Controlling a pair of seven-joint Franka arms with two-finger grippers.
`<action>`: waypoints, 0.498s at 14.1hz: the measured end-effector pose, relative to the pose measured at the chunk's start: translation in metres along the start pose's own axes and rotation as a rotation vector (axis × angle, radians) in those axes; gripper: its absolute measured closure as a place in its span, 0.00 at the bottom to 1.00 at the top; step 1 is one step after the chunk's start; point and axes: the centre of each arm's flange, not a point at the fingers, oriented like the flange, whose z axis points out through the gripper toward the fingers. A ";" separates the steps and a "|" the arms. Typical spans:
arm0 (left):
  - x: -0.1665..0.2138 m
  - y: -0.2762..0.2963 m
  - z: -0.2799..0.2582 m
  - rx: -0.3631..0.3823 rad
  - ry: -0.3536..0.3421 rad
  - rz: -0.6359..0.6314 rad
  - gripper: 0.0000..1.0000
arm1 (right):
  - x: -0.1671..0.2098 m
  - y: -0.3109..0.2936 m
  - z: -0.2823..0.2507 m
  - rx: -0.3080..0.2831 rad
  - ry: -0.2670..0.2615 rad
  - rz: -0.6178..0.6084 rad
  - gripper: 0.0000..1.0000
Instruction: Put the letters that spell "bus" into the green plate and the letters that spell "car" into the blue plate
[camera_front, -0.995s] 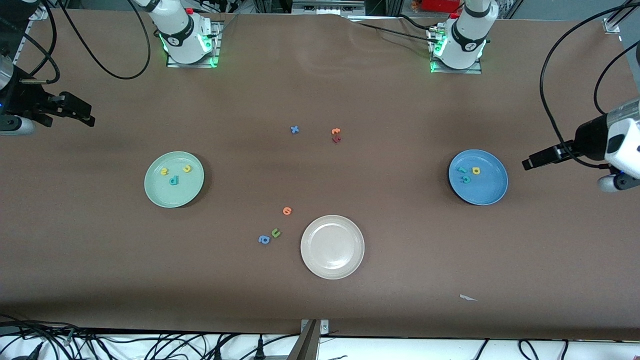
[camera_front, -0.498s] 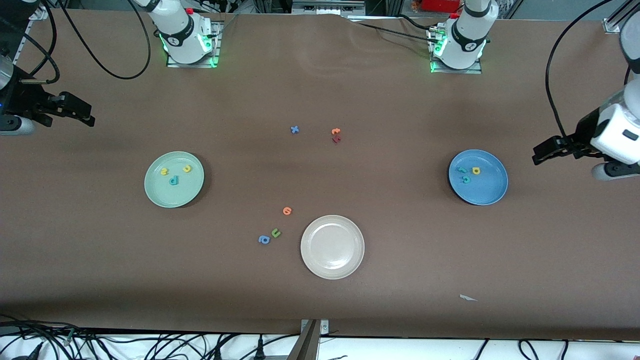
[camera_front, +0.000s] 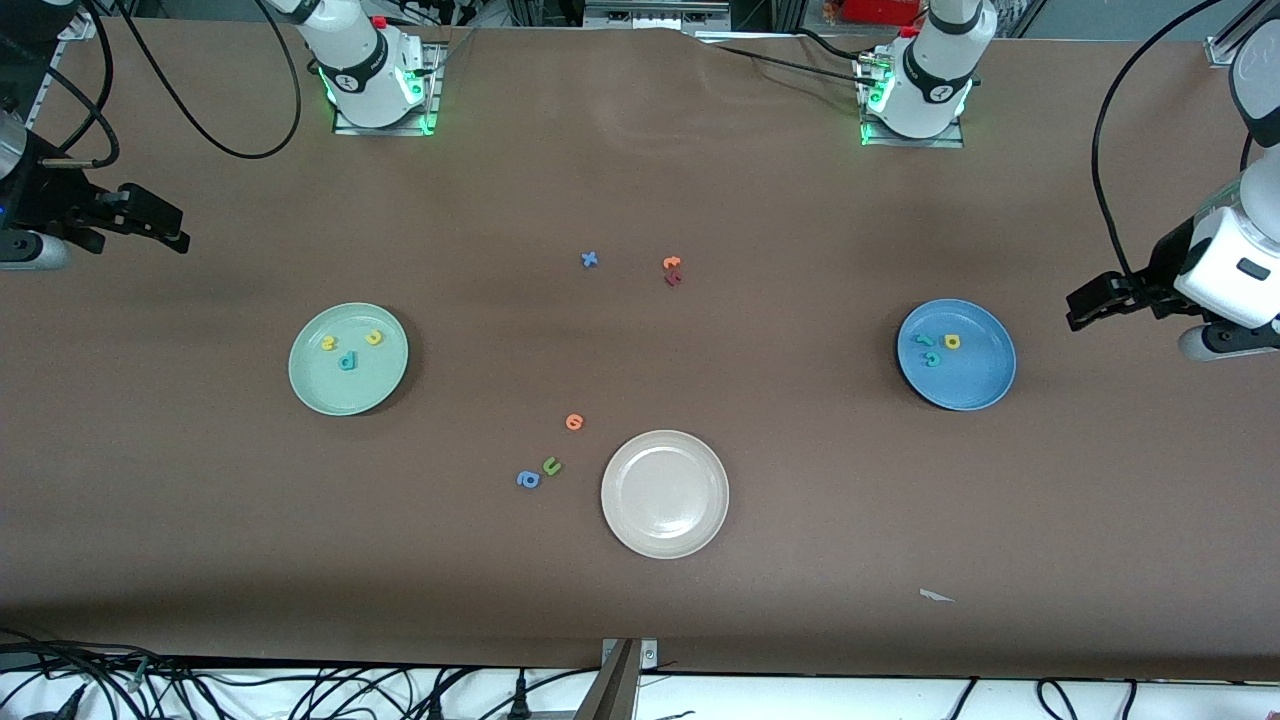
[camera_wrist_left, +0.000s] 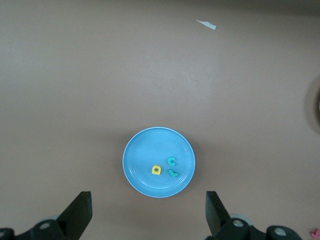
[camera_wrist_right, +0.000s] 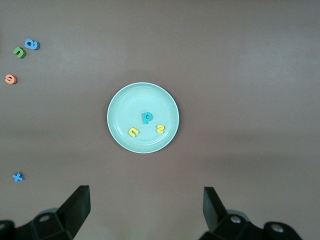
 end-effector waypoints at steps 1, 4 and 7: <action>0.000 -0.002 0.000 0.000 0.000 -0.002 0.00 | 0.000 0.000 0.000 0.000 0.000 0.000 0.00; 0.001 -0.002 0.000 0.000 0.000 0.000 0.00 | 0.000 0.000 0.000 0.000 -0.001 0.000 0.00; 0.001 -0.001 0.000 -0.001 0.001 0.004 0.00 | 0.000 0.000 0.000 0.000 -0.002 0.000 0.00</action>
